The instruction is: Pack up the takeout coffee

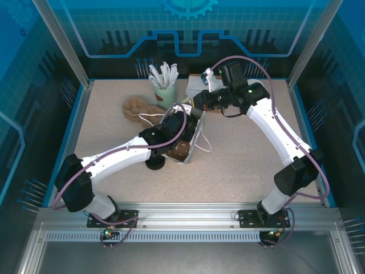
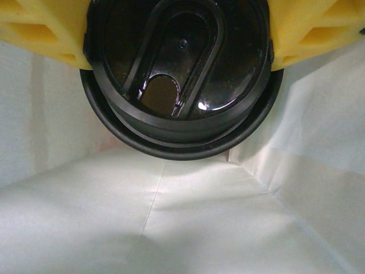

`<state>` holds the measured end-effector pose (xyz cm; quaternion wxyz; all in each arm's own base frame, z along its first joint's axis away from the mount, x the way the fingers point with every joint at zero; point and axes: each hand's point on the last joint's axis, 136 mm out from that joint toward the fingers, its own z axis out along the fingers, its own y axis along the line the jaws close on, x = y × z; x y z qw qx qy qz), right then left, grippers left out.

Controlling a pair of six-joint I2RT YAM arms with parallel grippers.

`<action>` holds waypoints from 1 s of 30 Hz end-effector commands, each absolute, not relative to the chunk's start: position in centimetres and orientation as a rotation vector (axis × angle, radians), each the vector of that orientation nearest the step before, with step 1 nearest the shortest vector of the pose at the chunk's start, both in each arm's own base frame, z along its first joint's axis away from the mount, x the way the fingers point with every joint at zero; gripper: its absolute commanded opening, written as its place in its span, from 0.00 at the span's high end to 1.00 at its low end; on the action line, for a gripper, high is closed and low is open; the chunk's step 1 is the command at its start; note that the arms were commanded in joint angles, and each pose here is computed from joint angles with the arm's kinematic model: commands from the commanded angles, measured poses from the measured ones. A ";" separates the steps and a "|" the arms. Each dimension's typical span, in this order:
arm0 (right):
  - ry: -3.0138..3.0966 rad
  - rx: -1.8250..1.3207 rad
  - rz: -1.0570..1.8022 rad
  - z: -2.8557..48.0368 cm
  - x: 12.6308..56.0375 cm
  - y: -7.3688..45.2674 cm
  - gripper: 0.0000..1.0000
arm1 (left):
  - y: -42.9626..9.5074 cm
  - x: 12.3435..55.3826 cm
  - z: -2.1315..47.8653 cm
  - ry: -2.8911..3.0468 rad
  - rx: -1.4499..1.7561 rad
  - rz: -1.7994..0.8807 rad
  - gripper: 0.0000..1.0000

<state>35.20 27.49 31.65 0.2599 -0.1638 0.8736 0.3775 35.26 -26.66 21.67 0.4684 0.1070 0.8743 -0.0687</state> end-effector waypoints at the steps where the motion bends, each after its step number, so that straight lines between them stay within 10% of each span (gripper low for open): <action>1: 2.334 -0.491 1.092 33.0 34.5 28.5 1.00 | -27.2 36.3 23.3 2.096 0.236 -0.198 0.37; 30: 2.287 -0.569 1.090 33.7 34.1 29.0 1.00 | -26.8 36.6 20.8 2.189 0.207 -0.124 0.37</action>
